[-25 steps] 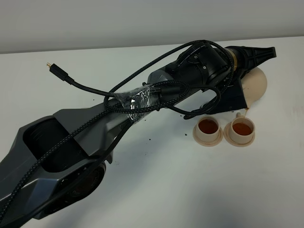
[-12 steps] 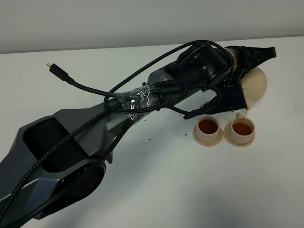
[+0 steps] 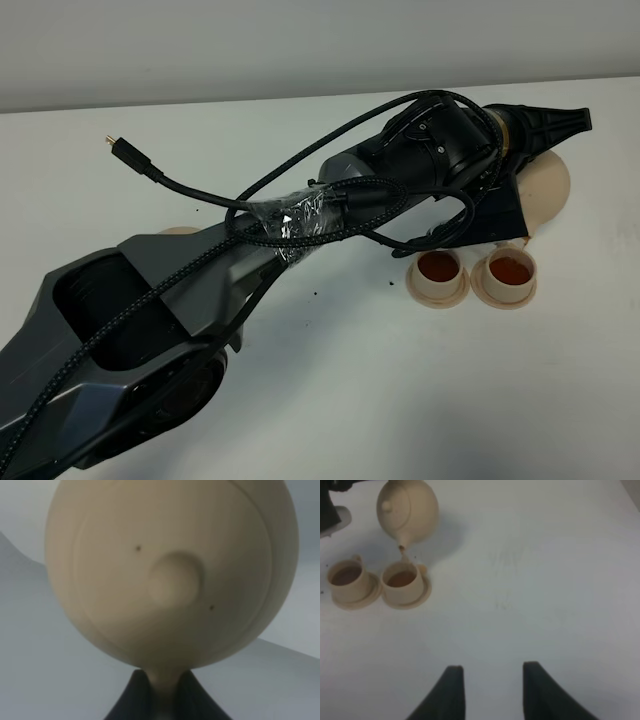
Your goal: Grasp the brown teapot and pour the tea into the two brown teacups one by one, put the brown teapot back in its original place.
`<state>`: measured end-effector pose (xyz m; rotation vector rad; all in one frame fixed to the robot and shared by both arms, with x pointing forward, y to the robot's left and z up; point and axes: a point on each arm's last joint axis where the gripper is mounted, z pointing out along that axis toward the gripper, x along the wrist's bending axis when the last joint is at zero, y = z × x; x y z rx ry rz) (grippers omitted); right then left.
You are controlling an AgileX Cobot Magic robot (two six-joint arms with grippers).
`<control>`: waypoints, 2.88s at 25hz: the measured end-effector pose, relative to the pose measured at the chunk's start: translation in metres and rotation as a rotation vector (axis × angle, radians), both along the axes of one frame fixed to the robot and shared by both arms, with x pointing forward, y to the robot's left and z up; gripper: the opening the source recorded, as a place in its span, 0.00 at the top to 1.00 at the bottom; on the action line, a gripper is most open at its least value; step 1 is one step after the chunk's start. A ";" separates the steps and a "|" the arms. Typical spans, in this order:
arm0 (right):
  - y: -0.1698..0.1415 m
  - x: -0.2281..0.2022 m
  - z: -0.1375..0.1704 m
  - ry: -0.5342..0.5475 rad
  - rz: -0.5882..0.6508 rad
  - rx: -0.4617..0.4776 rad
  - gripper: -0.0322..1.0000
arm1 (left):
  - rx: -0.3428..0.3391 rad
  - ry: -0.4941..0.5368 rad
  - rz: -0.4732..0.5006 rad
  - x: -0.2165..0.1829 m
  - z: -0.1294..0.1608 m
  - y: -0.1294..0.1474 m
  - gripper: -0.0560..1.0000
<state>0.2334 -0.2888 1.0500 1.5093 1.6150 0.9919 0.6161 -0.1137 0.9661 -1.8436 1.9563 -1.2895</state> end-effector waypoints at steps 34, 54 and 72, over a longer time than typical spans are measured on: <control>0.000 0.000 0.000 0.000 0.000 0.000 0.67 | 0.061 -0.007 0.009 0.001 -0.002 0.004 0.80; 0.000 0.000 0.000 0.000 0.000 0.000 0.67 | 0.086 -0.046 -0.034 -0.011 -0.001 -0.007 0.80; 0.000 0.000 0.000 0.000 0.000 0.000 0.67 | 0.105 -0.065 -0.044 -0.013 0.000 -0.009 0.80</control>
